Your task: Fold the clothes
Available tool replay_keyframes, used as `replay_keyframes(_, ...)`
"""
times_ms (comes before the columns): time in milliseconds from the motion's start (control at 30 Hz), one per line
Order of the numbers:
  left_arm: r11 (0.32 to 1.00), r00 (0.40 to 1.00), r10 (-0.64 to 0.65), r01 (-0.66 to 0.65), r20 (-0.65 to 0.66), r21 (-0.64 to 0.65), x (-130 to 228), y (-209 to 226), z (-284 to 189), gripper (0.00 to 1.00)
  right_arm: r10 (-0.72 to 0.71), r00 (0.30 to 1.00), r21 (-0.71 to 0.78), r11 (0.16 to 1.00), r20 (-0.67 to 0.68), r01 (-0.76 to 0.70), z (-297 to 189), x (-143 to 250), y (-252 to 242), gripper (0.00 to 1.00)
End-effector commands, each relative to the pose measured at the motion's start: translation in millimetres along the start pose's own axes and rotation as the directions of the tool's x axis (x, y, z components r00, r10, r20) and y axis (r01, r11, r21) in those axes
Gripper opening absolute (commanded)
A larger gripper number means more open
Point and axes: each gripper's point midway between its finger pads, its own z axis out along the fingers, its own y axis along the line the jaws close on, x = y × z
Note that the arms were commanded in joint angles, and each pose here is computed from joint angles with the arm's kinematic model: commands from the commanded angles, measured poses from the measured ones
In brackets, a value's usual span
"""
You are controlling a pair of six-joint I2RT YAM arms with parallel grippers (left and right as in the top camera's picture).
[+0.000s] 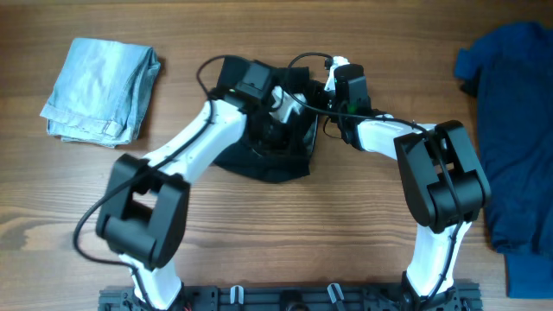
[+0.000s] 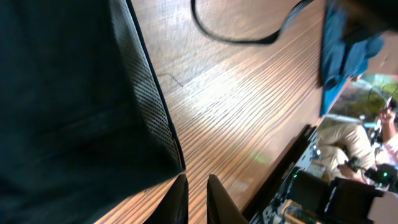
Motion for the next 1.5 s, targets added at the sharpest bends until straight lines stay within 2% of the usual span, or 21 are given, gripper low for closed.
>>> replay_keyframes(0, 0.999, 0.997, -0.029, 0.026, -0.072, -0.039, 10.9, 19.0, 26.4, 0.1, -0.006, 1.0, 0.031, 1.0, 0.002, 0.005, 4.6, 0.3, -9.4, 0.04)
replay_keyframes(300, 0.994, 0.984, -0.099, 0.09, -0.151, -0.065, 23.5, 47.4, 56.1, 0.04, -0.005, 1.0, 0.031, 1.0, 0.003, 0.005, 4.6, 0.2, -9.4, 0.04)
replay_keyframes(433, 0.988, 0.983, -0.107, 0.088, -0.149, -0.128, 24.6, 60.5, 57.8, 0.04, -0.007, 1.0, 0.025, 1.0, 0.005, 0.007, 4.5, -0.7, -8.2, 0.04)
replay_keyframes(600, 0.985, 0.984, -0.121, 0.103, -0.127, -0.135, 21.1, 57.9, 50.7, 0.04, -0.055, 0.995, -0.011, 0.998, 0.088, 0.057, -6.9, -28.8, 6.8, 0.04)
replay_keyframes(833, 0.99, 0.996, -0.087, 0.082, -0.037, -0.114, 6.0, 40.5, 13.3, 0.04, -0.116, 0.951, -0.03, 0.991, 0.286, 0.13, -90.9, -116.3, 42.8, 0.06)
replay_keyframes(933, 0.993, 0.998, -0.059, 0.061, 0.019, -0.103, -2.0, 29.9, -7.2, 0.04, -0.098, 0.941, 0.018, 0.995, 0.324, 0.098, -135.2, -141.1, 33.9, 0.06)
replay_keyframes(1033, 0.995, 0.995, -0.014, 0.023, 0.096, -0.097, -13.1, 17.3, -30.3, 0.04, -0.077, 0.942, 0.113, 0.993, 0.328, 0.042, -181.5, -153.5, 4.0, 0.06)
replay_keyframes(1133, 0.981, 0.977, -0.009, 0.049, 0.211, -0.186, -27.8, 21.8, -59.0, 0.04, -0.091, 0.955, 0.221, 0.975, 0.284, 0.028, -217.4, -149.3, -31.9, 0.22)
replay_keyframes(1167, 0.965, 0.963, -0.038, 0.104, 0.266, -0.24, -33.1, 30.9, -71.4, 0.04, -0.097, 0.961, 0.257, 0.966, 0.261, 0.028, -226.8, -145.3, -44.4, 0.26)
replay_keyframes(1233, 0.914, 0.919, -0.109, 0.243, 0.379, -0.324, -40.3, 52.3, -96.9, 0.08, -0.091, 0.972, 0.325, 0.946, 0.216, 0.017, -242.4, -135.9, -69.9, 0.42)
replay_keyframes(1267, 0.893, 0.9, -0.138, 0.294, 0.414, -0.341, -41.2, 60.3, -105.5, 0.13, -0.083, 0.977, 0.349, 0.937, 0.198, 0.009, -247.4, -131.7, -79.8, 0.52)
replay_keyframes(1300, 0.858, 0.868, -0.189, 0.373, 0.458, -0.352, -40.2, 72.2, -116.3, 0.22, -0.065, 0.983, 0.39, 0.921, 0.17, -0.006, -254.3, -124.5, -96.1, 0.71)
replay_keyframes(1433, 0.775, 0.808, -0.316, 0.522, 0.497, -0.357, -28.8, 104.8, -131.0, 0.43, 0.021, 0.994, 0.513, 0.855, 0.103, -0.071, -273.5, -99.5, -137.4, 1.0)
replay_keyframes(1467, 0.752, 0.792, -0.35, 0.556, 0.499, -0.355, -24.7, 112.4, -132.4, 0.44, 0.037, 0.995, 0.531, 0.843, 0.092, -0.08, -276.6, -95.0, -142.6, 1.0)
